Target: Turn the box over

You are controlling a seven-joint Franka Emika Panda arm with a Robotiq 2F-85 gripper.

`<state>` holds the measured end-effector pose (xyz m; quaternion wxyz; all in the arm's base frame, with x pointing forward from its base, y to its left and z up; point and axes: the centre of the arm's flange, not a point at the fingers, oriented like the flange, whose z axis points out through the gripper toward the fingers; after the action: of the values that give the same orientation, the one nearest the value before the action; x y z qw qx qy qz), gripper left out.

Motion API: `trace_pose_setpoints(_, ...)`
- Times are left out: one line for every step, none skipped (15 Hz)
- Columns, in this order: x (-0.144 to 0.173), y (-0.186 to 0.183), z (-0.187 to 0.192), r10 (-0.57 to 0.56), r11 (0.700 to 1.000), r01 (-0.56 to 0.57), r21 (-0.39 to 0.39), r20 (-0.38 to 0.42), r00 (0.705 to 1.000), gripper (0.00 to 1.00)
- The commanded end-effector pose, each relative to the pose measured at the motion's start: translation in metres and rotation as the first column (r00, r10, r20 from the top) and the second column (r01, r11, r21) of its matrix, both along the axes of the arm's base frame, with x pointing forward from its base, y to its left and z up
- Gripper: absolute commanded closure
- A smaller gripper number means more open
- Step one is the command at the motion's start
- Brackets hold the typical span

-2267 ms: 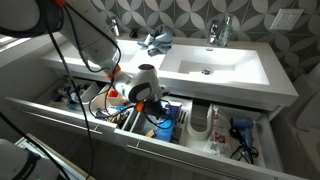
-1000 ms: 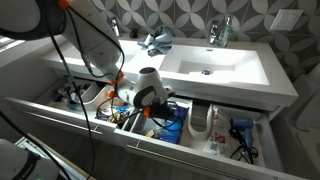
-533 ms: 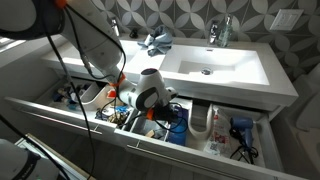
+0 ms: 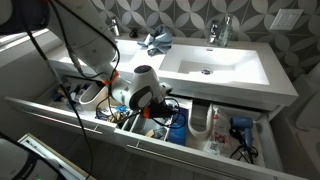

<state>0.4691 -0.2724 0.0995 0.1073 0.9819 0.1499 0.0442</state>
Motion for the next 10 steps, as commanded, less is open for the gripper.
trace_pose_setpoints(-0.028,0.012,0.048,0.02,0.999,-0.02,0.045,0.014,1.0,0.72)
trace_pose_setpoints(-0.031,0.011,0.06,0.009,0.999,-0.01,0.05,0.014,1.0,0.67)
trace_pose_setpoints(-0.034,0.009,0.076,-0.016,0.999,0.016,0.047,0.001,1.0,0.6)
trace_pose_setpoints(-0.036,0.005,0.089,-0.044,0.998,0.044,0.048,0.002,0.999,0.53)
trace_pose_setpoints(-0.039,0.001,0.105,-0.053,0.997,0.053,0.05,-0.009,0.999,0.46)
trace_pose_setpoints(-0.04,-0.004,0.121,-0.076,0.996,0.077,0.044,-0.009,0.997,0.38)
trace_pose_setpoints(-0.042,-0.008,0.136,-0.093,0.994,0.094,0.054,-0.012,0.996,0.32)
trace_pose_setpoints(-0.045,-0.012,0.153,-0.112,0.992,0.113,0.057,-0.007,0.994,0.26)
trace_pose_setpoints(-0.047,-0.016,0.169,-0.123,0.99,0.123,0.068,-0.005,0.992,0.18)
trace_pose_setpoints(-0.048,-0.019,0.184,-0.142,0.987,0.142,0.079,-0.002,0.99,0.12)
